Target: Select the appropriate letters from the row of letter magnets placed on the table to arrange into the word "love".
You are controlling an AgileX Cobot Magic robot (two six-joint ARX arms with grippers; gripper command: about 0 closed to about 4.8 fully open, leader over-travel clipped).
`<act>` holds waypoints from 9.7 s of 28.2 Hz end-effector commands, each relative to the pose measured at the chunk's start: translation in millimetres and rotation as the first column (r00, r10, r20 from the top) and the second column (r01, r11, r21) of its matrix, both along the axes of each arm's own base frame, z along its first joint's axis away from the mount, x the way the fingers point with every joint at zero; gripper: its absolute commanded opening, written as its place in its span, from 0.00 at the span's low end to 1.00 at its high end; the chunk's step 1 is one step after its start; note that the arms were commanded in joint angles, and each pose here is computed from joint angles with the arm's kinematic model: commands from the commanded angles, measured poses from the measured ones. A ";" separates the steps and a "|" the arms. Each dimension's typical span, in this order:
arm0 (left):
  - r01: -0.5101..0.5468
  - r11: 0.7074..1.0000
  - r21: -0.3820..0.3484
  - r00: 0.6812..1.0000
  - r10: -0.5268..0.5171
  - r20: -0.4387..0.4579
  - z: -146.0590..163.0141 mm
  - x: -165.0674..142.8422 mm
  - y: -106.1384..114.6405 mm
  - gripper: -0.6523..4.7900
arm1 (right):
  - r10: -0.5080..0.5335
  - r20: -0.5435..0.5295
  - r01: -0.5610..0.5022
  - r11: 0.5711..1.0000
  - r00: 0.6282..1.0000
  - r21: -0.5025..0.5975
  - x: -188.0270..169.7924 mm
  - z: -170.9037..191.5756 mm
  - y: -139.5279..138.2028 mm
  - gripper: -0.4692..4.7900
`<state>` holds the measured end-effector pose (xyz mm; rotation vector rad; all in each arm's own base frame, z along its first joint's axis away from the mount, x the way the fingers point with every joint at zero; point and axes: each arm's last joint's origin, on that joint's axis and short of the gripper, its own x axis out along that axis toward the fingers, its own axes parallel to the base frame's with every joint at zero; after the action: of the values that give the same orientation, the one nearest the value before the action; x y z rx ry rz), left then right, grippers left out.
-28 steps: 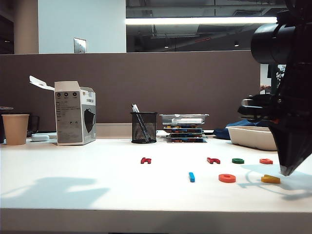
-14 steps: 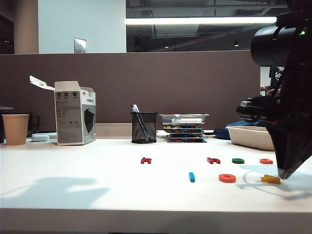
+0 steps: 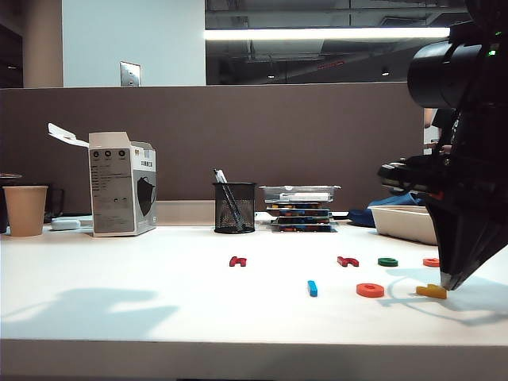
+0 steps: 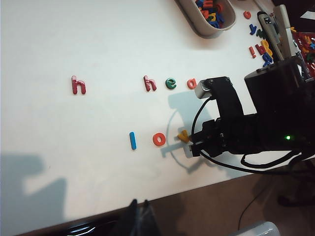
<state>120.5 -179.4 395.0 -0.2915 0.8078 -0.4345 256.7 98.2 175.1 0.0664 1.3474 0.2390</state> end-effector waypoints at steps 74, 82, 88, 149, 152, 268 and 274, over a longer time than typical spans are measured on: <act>-0.003 1.000 -0.012 1.000 0.003 0.008 1.9 -0.3 0.2 0.11 | -0.080 0.070 0.091 0.983 0.994 -0.161 114.1 6.0 37.5 0.40; -0.003 1.000 -0.012 1.000 0.003 0.008 1.9 -0.3 0.2 0.11 | -0.077 0.006 0.077 0.980 0.997 -0.181 112.3 -5.2 37.3 0.40; -0.003 1.000 -0.012 1.000 0.003 0.008 1.9 -0.3 0.2 0.11 | -0.077 -0.012 0.074 0.979 0.997 -0.188 110.7 -5.7 36.7 0.36; -0.003 1.000 -0.012 1.000 0.003 0.008 1.9 -0.3 0.2 0.11 | -0.148 0.131 0.164 0.980 0.980 -0.114 4.3 38.9 -26.0 0.27; 0.000 1.000 -0.012 1.000 0.001 0.006 1.9 -0.4 0.1 0.11 | -0.141 0.127 0.152 0.985 0.982 -0.084 -1.8 16.3 -26.4 0.27; -0.332 0.942 0.038 0.564 0.166 0.809 -138.9 -60.0 172.6 0.11 | -0.023 0.944 0.062 0.998 0.330 0.003 -163.0 -16.5 -83.6 0.09; -0.358 0.934 -0.016 0.553 0.226 0.802 -182.2 -36.1 172.0 0.11 | 0.009 0.938 0.068 0.997 0.346 -0.035 -161.4 -25.9 -83.7 0.09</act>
<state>82.2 -7.3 214.1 -0.0510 -0.0662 -0.1360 95.1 14.8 148.2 -0.0938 0.1676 0.1580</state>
